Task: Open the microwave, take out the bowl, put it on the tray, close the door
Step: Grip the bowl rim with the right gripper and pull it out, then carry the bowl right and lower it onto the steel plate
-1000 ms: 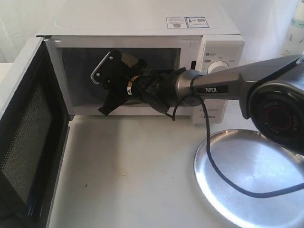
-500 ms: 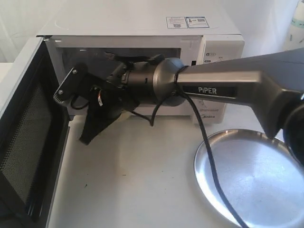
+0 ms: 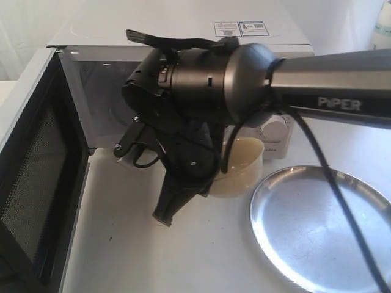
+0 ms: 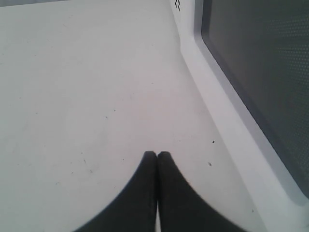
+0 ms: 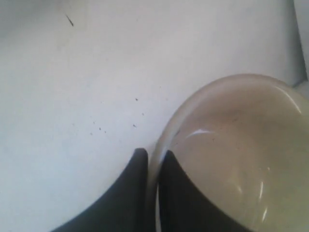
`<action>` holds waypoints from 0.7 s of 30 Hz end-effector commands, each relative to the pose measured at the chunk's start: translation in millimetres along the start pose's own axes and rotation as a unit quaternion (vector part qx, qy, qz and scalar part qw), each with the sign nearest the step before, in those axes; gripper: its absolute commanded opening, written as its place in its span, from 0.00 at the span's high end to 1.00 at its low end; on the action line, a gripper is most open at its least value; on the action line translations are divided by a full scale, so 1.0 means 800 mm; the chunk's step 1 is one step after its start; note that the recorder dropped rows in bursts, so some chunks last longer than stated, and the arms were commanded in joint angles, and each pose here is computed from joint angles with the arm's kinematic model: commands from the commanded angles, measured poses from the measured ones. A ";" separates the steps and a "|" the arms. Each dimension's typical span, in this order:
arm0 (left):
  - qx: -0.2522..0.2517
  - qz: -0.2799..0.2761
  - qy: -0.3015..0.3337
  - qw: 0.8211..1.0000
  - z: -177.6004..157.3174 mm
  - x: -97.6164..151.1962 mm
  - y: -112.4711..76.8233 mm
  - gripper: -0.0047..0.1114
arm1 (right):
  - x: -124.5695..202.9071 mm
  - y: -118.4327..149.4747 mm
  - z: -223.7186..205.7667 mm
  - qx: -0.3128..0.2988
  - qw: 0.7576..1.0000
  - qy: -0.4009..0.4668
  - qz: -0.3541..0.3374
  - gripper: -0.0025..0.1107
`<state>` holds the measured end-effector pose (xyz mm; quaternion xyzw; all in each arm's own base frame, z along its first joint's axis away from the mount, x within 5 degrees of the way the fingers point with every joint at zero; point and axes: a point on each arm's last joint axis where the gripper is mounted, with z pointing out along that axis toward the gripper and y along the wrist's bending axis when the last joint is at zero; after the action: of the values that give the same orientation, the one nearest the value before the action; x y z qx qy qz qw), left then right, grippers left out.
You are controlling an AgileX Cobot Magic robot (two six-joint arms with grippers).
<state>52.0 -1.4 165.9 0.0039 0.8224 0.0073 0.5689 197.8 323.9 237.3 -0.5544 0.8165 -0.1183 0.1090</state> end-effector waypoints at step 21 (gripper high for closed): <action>0.003 -0.001 -0.001 1.000 -0.001 -0.001 -0.001 0.96 | 0.131 -0.003 0.092 0.148 0.986 -0.075 0.024 0.94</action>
<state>52.0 -1.4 165.9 0.0039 0.8224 0.0073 0.5689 176.3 217.4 168.6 -0.4941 0.8136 -0.2049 0.2280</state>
